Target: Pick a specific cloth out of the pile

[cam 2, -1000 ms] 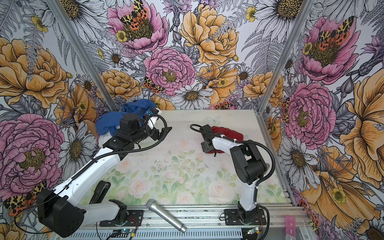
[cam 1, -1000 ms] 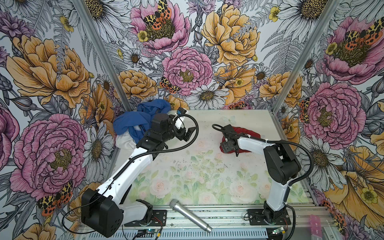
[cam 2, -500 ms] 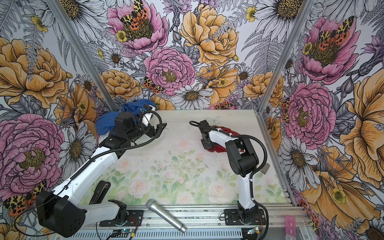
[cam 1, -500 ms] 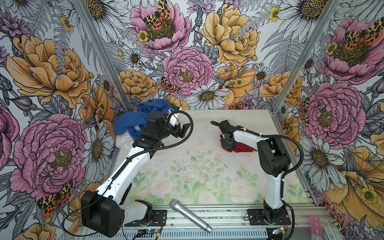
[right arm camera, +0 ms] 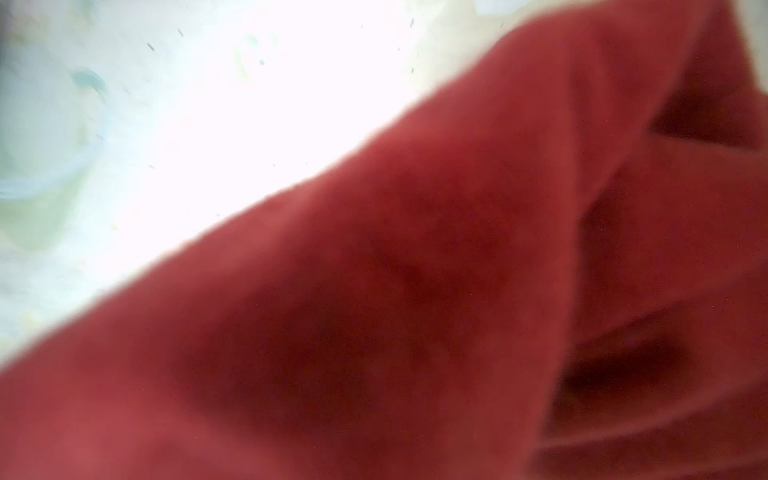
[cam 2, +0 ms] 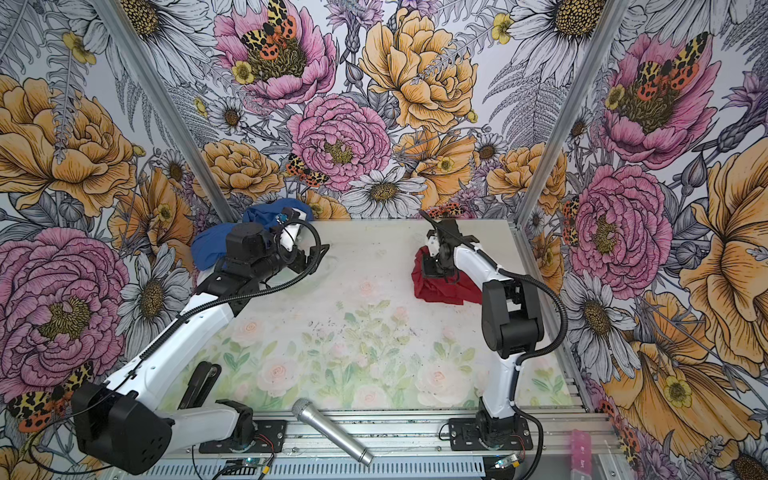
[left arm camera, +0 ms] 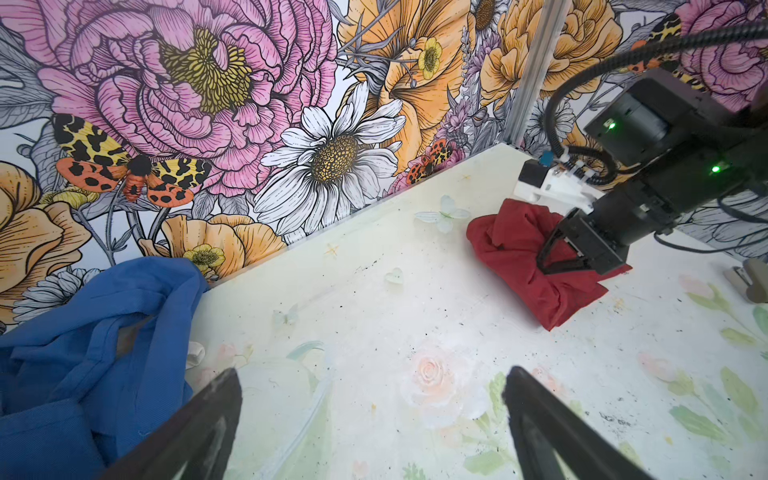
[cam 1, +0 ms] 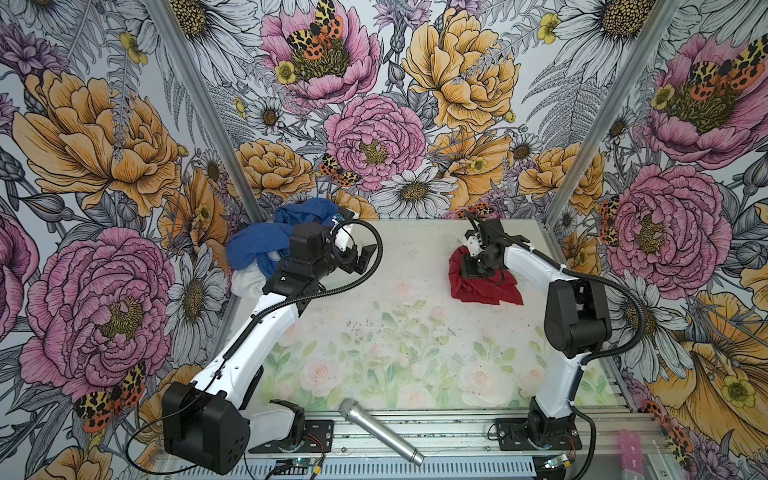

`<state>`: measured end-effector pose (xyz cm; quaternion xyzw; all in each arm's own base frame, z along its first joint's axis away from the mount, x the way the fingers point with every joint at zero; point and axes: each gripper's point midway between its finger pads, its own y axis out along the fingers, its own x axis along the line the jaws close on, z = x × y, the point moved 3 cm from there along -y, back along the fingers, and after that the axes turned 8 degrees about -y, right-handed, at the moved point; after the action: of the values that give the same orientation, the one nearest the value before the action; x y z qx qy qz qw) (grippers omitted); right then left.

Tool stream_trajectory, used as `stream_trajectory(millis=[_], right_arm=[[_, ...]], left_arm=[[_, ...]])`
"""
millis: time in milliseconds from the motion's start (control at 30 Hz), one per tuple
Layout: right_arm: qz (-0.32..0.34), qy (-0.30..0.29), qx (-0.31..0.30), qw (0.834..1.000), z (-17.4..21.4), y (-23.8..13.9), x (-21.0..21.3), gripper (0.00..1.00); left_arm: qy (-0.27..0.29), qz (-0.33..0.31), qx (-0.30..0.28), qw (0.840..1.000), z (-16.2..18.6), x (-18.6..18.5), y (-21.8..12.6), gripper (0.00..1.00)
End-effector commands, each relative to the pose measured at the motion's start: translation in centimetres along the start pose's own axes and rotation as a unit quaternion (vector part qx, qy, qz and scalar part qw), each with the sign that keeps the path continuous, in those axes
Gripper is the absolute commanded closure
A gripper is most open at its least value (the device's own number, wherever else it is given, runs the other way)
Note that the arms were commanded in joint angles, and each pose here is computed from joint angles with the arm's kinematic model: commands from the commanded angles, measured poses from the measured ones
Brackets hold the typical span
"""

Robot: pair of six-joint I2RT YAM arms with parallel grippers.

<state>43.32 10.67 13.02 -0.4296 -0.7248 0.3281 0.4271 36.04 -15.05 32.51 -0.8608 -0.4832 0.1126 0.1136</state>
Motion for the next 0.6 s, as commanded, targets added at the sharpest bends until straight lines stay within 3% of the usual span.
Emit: stream_trajectory(millis=[0, 267, 567], right_arm=[[-0.063, 0.052, -0.032, 0.996, -1.5, -1.9, -0.4, 1.00], [-0.074, 0.154, -0.067, 0.983, -2.2, -3.5, -6.8, 1.00], [-0.057, 0.237, -0.058, 0.968, -0.3, -1.4, -13.4, 1.00]], left_arm=[[0.000, -0.004, -0.031, 1.000, -2.0, 0.1, -1.1, 0.01], [-0.002, -0.003, -0.038, 0.999, -2.3, 0.1, -1.5, 0.01], [-0.002, -0.005, -0.036, 0.999, -2.1, 0.2, -1.3, 0.01]])
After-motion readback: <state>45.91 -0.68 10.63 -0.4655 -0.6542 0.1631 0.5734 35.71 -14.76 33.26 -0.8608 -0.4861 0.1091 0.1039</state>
